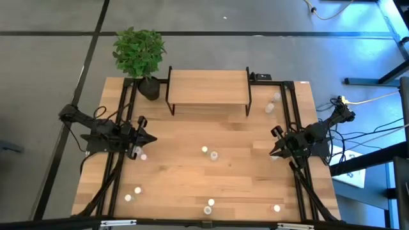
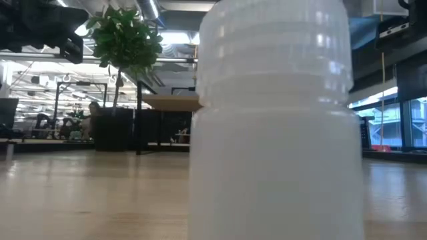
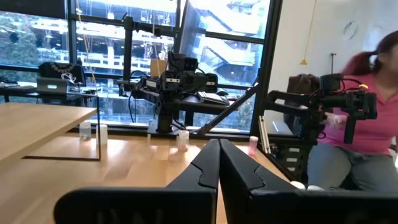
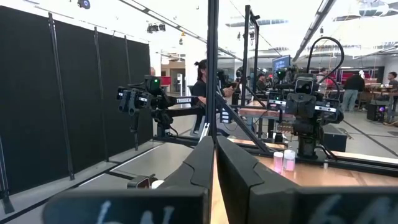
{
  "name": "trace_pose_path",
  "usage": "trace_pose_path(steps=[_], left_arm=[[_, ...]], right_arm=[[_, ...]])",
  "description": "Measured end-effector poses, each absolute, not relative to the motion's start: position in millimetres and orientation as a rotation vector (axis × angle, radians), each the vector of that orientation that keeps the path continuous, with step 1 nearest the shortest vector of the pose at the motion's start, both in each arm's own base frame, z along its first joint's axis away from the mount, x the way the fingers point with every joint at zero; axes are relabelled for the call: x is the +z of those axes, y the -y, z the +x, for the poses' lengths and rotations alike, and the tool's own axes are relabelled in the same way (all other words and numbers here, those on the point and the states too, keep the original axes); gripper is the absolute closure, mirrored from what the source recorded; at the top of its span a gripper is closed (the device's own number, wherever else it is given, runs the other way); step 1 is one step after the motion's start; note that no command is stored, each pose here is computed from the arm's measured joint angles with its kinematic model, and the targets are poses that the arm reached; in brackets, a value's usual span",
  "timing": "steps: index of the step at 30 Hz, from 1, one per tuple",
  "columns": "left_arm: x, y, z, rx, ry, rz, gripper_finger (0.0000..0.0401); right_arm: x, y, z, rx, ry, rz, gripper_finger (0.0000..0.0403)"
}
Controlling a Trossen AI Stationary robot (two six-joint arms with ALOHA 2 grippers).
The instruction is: Pick and place medicine bottles onto shelf by color
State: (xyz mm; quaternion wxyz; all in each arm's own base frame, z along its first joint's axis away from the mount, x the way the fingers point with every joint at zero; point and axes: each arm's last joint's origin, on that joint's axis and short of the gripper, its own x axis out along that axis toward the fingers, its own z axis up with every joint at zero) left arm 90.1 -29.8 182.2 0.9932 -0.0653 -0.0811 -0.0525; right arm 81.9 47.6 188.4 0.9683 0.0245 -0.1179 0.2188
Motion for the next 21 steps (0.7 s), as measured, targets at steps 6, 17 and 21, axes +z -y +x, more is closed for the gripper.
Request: trace_pose_path(steps=[6,17,21], left_arm=[[182.3,29.7,90.1,-0.105,0.162,-0.131,0.0401],[182.3,29.7,90.1,-0.105,0.162,-0.131,0.0401],[182.3,29.7,90.1,-0.105,0.162,-0.131,0.0401]], right_arm=[[188.3,-47.6,81.9,0.442,0.237,0.05,0.038],[187.2,-48.0,82.0,0.446,0.24,-0.01,0.038],[187.7,-48.3,81.7,0.458,0.251,-0.034,0.038]])
